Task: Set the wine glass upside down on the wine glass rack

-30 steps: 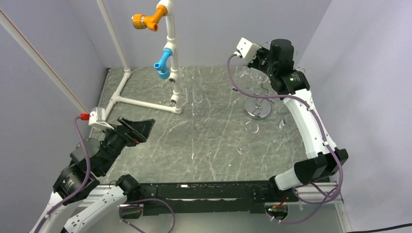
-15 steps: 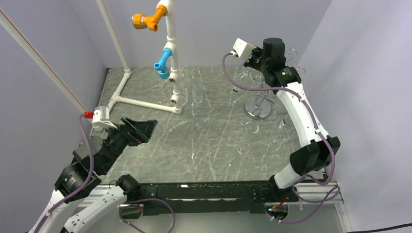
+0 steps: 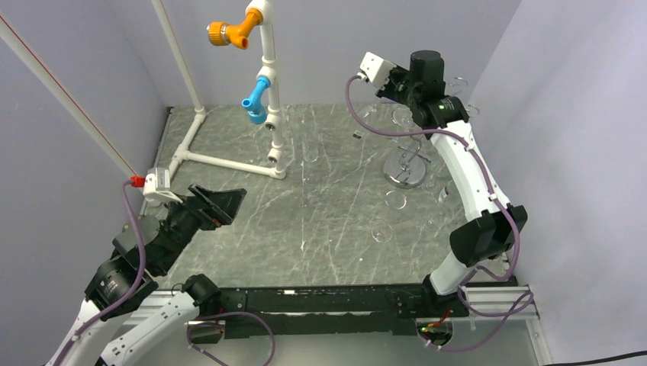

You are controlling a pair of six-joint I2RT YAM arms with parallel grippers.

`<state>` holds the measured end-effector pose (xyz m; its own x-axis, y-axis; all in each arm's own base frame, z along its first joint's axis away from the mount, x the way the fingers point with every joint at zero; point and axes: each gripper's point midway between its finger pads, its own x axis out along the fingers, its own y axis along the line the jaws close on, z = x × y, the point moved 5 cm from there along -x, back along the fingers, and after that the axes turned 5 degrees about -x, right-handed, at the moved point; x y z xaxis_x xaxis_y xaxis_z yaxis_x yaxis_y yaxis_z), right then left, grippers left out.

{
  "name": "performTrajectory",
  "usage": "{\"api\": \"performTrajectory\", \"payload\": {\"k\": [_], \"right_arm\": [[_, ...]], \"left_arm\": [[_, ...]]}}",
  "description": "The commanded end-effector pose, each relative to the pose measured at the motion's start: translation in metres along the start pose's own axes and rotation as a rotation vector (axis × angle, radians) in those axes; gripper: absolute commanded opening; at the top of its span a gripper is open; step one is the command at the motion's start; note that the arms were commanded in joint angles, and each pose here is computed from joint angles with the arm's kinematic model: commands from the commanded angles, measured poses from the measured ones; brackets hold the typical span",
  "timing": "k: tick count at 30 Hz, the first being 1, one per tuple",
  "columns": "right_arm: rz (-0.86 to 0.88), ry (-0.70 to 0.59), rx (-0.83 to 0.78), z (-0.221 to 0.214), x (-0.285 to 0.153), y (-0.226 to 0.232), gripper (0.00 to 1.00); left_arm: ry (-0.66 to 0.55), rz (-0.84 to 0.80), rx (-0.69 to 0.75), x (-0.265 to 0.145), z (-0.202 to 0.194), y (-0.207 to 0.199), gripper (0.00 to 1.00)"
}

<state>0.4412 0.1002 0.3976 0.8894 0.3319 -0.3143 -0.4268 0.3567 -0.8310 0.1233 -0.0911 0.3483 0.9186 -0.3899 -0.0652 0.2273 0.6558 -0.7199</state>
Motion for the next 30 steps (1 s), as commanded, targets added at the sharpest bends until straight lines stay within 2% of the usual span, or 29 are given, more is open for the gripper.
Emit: {"api": "performTrajectory", "payload": {"k": [1,13,21,30], "right_arm": [[-0.065,-0.139,-0.021,0.029,-0.018,-0.021,0.00],[-0.013,-0.143,-0.097,0.023,-0.044,-0.003,0.07],[0.027,-0.143,-0.083,0.016,-0.053,0.007,0.17],[0.046,-0.125,-0.026,0.009,-0.043,0.009,0.23]], "left_arm": [[-0.004,-0.017,-0.016,-0.002,0.000,-0.001,0.99],[0.010,-0.040,-0.043,0.007,-0.006,-0.006,0.99],[0.035,-0.062,-0.045,0.019,-0.009,-0.014,1.00],[0.055,-0.068,-0.035,0.025,-0.010,-0.020,0.99]]}}
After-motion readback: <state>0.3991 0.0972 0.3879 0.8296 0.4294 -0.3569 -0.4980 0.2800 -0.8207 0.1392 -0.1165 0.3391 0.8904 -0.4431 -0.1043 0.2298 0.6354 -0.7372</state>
